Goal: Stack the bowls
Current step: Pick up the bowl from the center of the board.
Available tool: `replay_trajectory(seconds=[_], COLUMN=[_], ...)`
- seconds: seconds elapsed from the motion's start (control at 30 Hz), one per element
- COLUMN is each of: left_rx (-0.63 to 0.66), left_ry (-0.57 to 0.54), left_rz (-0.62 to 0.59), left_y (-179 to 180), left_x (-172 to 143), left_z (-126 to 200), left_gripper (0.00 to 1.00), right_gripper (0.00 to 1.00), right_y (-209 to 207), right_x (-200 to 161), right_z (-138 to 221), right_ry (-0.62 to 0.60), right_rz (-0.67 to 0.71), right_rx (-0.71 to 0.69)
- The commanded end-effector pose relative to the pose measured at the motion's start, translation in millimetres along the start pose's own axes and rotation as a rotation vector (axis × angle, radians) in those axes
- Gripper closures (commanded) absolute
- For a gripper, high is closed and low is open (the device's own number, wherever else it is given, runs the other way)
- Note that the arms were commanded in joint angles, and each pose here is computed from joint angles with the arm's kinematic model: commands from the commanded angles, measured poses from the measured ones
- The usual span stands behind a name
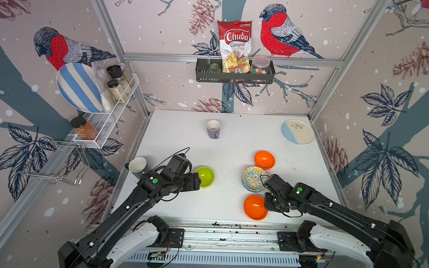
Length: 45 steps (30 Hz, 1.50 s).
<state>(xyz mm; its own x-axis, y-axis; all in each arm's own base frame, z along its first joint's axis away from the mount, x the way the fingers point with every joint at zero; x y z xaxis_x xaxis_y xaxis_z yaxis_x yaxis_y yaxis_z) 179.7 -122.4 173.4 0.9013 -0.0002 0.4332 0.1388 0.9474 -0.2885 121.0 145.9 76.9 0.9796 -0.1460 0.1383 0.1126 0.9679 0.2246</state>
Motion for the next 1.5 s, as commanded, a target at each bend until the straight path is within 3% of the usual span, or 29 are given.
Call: replay_trajectory(seconds=[0.0,0.3,0.6,0.8,1.0,1.23,1.47], left_rx=[-0.004,0.000,-0.007,-0.047,-0.141,-0.216,-0.222], left_ry=[-0.010,-0.009,-0.003,-0.006,-0.027,-0.039,0.020], left_rz=[-0.002,-0.004,-0.002,-0.007,-0.037,-0.068,-0.107], left_y=[-1,-1,-4,-12,-36,-64,-78], left_x=[2,1,7,12,30,61,68], left_z=[2,2,8,19,40,56,32], left_gripper=[0.15,0.15,0.15,0.15,0.16,0.23,0.33], right_gripper=[0.76,0.89,1.00,1.00,1.00,1.00,1.00], right_y=[2,5,21,48,92,145,169], right_x=[3,-1,-5,-2,22,53,66], right_z=[-4,-3,20,52,80,79,74], right_ry=[-0.017,-0.011,-0.024,-0.044,-0.073,-0.074,-0.053], right_rz=[-0.018,-0.002,0.060,0.121,0.190,0.249,0.272], right_rx=[0.014,0.018,0.036,0.102,0.149,0.126,0.130])
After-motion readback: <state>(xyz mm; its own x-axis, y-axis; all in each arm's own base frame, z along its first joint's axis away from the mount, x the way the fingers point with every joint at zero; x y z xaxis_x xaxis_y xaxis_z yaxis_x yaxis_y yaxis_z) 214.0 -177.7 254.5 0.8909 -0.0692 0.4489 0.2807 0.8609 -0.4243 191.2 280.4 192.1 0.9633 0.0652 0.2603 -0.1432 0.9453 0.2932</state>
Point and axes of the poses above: each gripper's point midway between its finger pads, its own z axis back along the fingers, its own y axis along the line the jaws close on, x = y × z, the point moved 2 cm from there along z, back along the fingers, and after that the axes turned 8 degrees about -z, right-handed, at the moved point
